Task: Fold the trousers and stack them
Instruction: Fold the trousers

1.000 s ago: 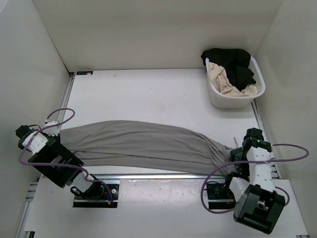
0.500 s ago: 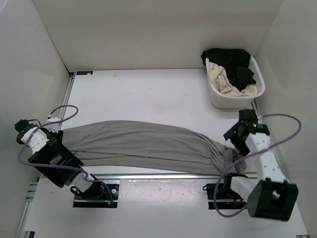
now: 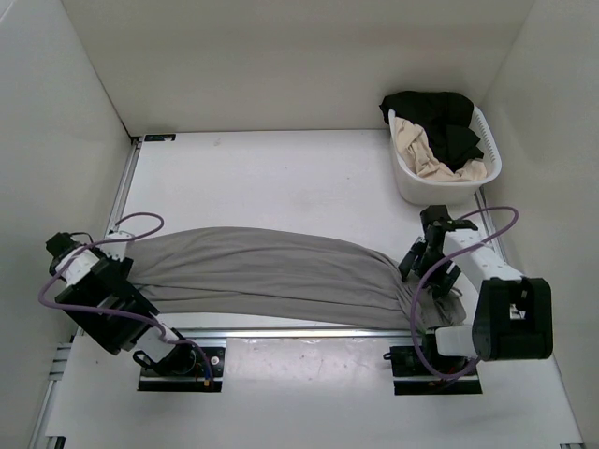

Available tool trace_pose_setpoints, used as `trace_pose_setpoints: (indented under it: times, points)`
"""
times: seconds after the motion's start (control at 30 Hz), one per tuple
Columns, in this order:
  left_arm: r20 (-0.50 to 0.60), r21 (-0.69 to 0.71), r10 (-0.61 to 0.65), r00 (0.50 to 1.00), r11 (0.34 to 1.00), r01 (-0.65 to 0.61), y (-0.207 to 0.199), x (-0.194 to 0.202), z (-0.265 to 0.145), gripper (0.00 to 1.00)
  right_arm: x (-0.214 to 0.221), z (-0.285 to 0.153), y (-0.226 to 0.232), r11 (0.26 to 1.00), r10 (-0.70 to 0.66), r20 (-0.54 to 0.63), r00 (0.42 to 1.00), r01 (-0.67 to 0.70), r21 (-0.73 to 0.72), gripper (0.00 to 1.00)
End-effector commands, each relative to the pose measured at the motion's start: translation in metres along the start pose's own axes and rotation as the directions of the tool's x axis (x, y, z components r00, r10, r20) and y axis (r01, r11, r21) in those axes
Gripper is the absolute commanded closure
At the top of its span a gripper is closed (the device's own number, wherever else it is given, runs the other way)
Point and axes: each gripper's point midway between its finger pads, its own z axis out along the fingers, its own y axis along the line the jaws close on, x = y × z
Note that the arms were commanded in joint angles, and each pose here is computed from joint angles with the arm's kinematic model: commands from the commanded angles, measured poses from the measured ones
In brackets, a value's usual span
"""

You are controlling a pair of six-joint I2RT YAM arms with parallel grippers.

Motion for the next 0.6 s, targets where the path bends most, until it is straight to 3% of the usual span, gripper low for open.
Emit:
trace_pose_setpoints:
  times: [0.0,0.17,0.23,0.3,0.33,0.4,0.57]
  points:
    - [-0.006,-0.043,0.006,1.0,0.999,-0.007,0.016,-0.008,0.006,0.3,0.016,0.015,0.005,1.0,-0.022,-0.08,0.997,0.02,-0.018,0.11]
    - [-0.043,0.013,-0.006,0.999,1.0,0.006,-0.001,0.005,0.021,0.33,0.019,0.016,0.002,1.0,-0.002,-0.098,0.995,0.002,0.0,0.14]
    - [-0.031,0.012,-0.014,0.999,1.0,0.015,-0.004,0.004,0.021,0.44,0.02,0.016,-0.001,1.0,-0.003,-0.1,0.995,0.004,0.014,0.16]
    - [-0.04,0.036,-0.02,0.999,0.999,0.022,-0.011,0.005,0.026,0.6,0.022,0.019,-0.01,0.997,0.002,-0.107,0.994,0.006,0.073,0.16]
    - [-0.04,0.036,-0.031,0.999,0.999,0.033,-0.012,0.005,0.026,0.85,0.021,0.02,-0.012,0.996,0.01,-0.098,0.995,-0.002,0.084,0.15]
    - [-0.055,0.038,-0.032,0.998,0.999,0.034,-0.012,0.008,0.028,0.85,0.021,0.021,-0.017,0.994,0.019,-0.108,0.994,-0.007,0.107,0.11]
    - [-0.024,-0.079,0.037,0.999,0.996,-0.039,0.019,-0.004,0.002,0.86,-0.018,-0.005,-0.008,0.996,-0.02,0.023,1.0,0.018,0.09,0.11]
